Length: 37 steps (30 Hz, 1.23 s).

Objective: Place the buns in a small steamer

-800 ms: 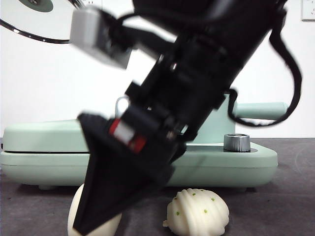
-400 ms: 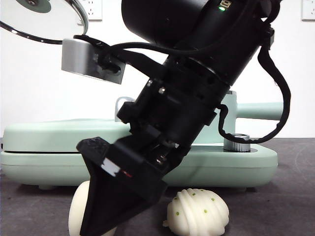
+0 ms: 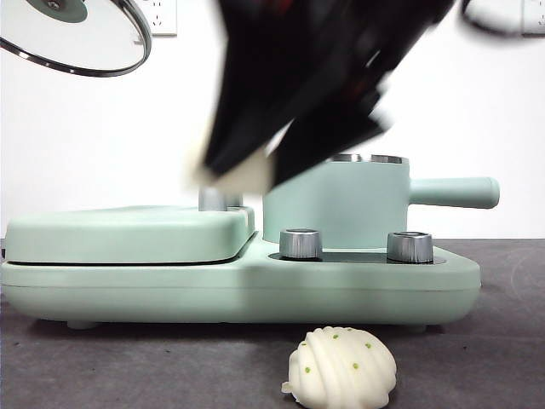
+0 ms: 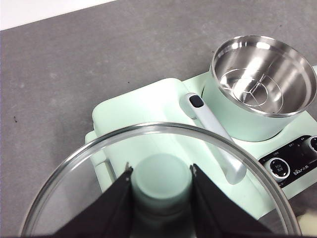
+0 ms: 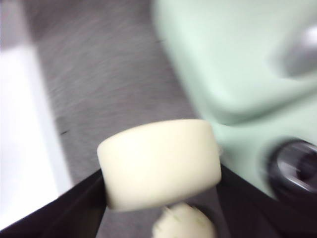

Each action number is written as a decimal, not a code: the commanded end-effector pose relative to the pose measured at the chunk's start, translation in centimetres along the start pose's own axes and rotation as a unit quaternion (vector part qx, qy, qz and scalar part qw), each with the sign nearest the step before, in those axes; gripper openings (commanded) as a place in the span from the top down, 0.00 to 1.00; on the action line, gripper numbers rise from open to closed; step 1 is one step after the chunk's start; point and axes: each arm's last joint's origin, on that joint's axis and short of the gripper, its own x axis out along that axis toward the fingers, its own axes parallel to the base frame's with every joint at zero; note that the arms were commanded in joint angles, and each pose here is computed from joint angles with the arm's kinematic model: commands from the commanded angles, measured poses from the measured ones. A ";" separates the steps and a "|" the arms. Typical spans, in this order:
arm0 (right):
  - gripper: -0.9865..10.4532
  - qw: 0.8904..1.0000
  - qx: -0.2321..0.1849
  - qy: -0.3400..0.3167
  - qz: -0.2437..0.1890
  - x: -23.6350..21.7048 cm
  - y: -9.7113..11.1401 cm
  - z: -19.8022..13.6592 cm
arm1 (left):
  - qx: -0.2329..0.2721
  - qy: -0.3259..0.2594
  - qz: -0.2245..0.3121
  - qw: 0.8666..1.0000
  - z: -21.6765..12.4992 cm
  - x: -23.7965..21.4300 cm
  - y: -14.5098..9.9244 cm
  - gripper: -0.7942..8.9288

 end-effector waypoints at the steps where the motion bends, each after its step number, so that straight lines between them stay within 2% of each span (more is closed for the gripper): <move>1: 0.63 0.997 0.075 -0.008 -0.025 -2.9 -0.7 1.0 | 0.004 -0.019 0.001 1.000 0.5 -0.4 0.0 0.91; 5: 0.63 0.989 0.137 0.000 -0.056 -6.3 -2.2 2.1 | 0.004 -0.018 0.001 1.000 0.5 -0.3 0.0 0.91; 8: 0.63 0.984 0.162 0.001 -0.079 -8.2 -3.5 3.1 | 0.004 -0.018 0.001 1.000 0.5 -0.3 0.0 0.91; 15: 0.63 0.977 0.172 -0.030 -0.122 -9.6 -6.9 6.2 | 0.003 -0.018 0.001 1.000 0.5 -0.3 0.0 0.91; 21: 0.63 0.974 0.173 -0.013 -0.145 -7.1 -10.9 8.6 | 0.001 -0.018 0.001 1.000 0.5 -0.3 0.0 0.91; 27: 0.63 0.972 0.180 0.010 -0.148 -3.4 -14.6 10.0 | 0.001 -0.018 0.001 1.000 0.5 -0.3 0.0 0.91; 37: 0.63 0.971 0.183 0.043 -0.145 1.6 -17.5 10.3 | 0.001 -0.018 0.001 1.000 0.5 -0.3 0.0 0.91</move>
